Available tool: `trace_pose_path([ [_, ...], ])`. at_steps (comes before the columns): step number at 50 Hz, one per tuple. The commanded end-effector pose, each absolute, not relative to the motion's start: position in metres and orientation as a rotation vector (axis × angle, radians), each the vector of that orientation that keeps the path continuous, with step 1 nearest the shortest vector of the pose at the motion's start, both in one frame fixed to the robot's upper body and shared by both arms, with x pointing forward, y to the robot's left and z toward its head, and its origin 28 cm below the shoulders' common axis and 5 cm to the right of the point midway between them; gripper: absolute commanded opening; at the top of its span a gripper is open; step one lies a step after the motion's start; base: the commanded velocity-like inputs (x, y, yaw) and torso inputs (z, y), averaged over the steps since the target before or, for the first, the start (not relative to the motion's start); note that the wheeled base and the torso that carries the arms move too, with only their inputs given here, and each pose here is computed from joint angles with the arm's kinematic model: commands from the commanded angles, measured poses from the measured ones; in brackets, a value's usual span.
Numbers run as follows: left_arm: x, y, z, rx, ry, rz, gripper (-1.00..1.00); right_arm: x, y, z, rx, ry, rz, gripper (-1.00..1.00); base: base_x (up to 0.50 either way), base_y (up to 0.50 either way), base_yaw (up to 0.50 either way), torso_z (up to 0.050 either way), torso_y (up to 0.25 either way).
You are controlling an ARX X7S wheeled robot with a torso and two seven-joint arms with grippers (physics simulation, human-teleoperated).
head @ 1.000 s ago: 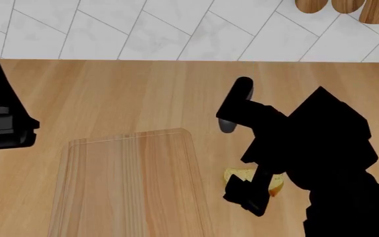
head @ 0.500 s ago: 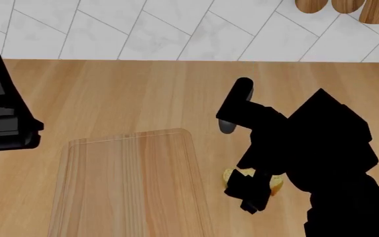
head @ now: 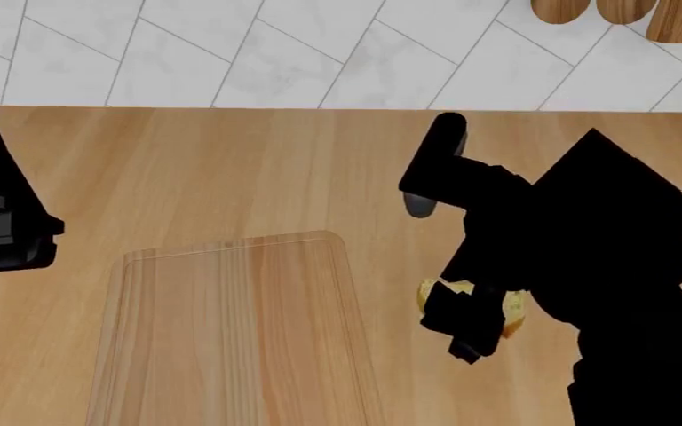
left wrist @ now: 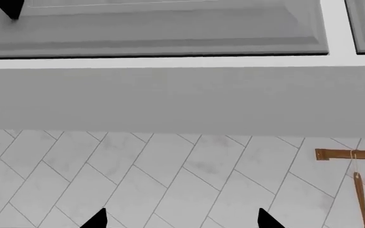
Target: Place the bread and cheese on the cutting board.
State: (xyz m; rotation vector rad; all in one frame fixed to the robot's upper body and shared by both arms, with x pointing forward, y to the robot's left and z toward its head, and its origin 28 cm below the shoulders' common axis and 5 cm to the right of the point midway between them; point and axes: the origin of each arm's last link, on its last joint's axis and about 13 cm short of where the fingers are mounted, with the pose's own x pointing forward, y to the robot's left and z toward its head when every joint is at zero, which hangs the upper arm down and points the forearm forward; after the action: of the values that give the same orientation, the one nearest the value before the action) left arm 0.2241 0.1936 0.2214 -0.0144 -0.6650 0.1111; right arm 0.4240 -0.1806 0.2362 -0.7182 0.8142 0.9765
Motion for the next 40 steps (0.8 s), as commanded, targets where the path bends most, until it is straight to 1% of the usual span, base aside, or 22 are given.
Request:
trace_pose_path([
  [1,0.224,0.200,0.218,-0.032,-0.643,0.131,1.00,0.418,-0.177,0.260,-0.761,0.794,0.994,-1.00,0.00,0.00,0.00,0.000,0.000],
  [9,0.223,0.203,0.216,-0.045,-0.643,0.131,1.00,0.413,-0.167,0.283,-0.801,0.746,0.993,-1.00,0.00,0.00,0.00,0.000,0.000],
  [15,0.224,0.207,0.213,-0.066,-0.638,0.144,1.00,0.416,-0.148,0.294,-0.846,0.704,1.028,-1.00,0.00,0.00,0.00,0.000,0.000],
  [28,0.219,0.223,0.208,-0.122,-0.660,0.147,1.00,0.426,-0.093,0.319,-0.923,0.621,1.106,-1.00,0.00,0.00,0.00,0.000,0.000],
  [40,0.216,0.229,0.202,-0.156,-0.660,0.151,1.00,0.432,-0.068,0.317,-0.954,0.601,1.155,-1.00,0.00,0.00,0.00,0.000,0.000],
])
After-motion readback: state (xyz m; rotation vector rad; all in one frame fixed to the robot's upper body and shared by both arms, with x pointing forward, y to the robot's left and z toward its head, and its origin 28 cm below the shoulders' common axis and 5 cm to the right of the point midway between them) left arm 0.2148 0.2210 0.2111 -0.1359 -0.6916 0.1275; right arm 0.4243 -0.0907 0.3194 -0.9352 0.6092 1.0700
